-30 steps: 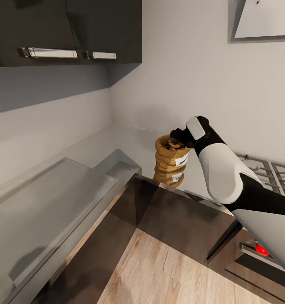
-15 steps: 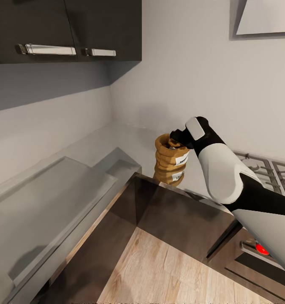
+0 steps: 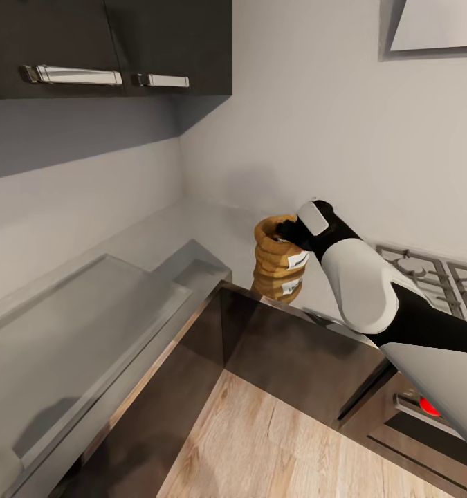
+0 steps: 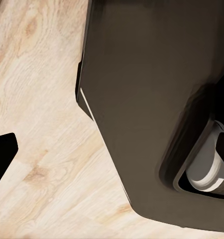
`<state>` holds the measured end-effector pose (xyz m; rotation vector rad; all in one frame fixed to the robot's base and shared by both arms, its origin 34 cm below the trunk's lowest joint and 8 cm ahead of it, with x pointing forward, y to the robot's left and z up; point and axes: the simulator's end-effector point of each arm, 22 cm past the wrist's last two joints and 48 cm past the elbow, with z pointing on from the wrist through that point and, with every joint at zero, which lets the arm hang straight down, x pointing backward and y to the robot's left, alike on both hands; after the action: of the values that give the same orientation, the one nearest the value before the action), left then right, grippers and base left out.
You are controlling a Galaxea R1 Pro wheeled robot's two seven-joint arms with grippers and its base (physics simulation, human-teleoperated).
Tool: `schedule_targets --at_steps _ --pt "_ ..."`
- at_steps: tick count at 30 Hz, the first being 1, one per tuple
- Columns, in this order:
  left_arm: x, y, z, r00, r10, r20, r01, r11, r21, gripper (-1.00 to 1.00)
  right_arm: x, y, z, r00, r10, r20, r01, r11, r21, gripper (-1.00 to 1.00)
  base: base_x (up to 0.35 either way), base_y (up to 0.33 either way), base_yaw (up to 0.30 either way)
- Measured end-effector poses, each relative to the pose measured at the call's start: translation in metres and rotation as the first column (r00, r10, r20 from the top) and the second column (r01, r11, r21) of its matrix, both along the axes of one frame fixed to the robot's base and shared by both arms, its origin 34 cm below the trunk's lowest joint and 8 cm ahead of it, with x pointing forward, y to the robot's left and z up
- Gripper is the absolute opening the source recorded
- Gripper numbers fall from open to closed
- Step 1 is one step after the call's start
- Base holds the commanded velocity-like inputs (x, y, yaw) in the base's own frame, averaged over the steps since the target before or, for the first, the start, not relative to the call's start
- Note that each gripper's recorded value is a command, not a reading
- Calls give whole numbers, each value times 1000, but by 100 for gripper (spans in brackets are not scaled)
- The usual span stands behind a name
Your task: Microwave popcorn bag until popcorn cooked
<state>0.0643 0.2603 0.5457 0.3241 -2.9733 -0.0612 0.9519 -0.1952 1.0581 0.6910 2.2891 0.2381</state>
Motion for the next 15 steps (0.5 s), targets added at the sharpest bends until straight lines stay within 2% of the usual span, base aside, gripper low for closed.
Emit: schedule_targets --at_steps 2,5,7,12,15 --pt "0 0 0 1000 0 0 0 1000 0 100 0 -1 -2 1000 -5 2 5 1000 -7 100 0 0 0" --pt "0 0 0 1000 0 0 0 1000 0 100 1 -9 -2 1000 -5 7 6 998 -65 100 0 0 0" --pt "0 0 0 1000 0 0 0 1000 0 100 1 -12 -1 1000 -5 8 5 997 -83 100 0 0 0" --pt "0 0 0 1000 0 0 0 1000 0 100 3 -13 -2 999 -18 27 20 996 -85 100 0 0 0" --pt "0 0 0 1000 0 0 0 1000 0 100 0 -5 -17 1000 -13 11 14 996 -83 100 0 0 0"
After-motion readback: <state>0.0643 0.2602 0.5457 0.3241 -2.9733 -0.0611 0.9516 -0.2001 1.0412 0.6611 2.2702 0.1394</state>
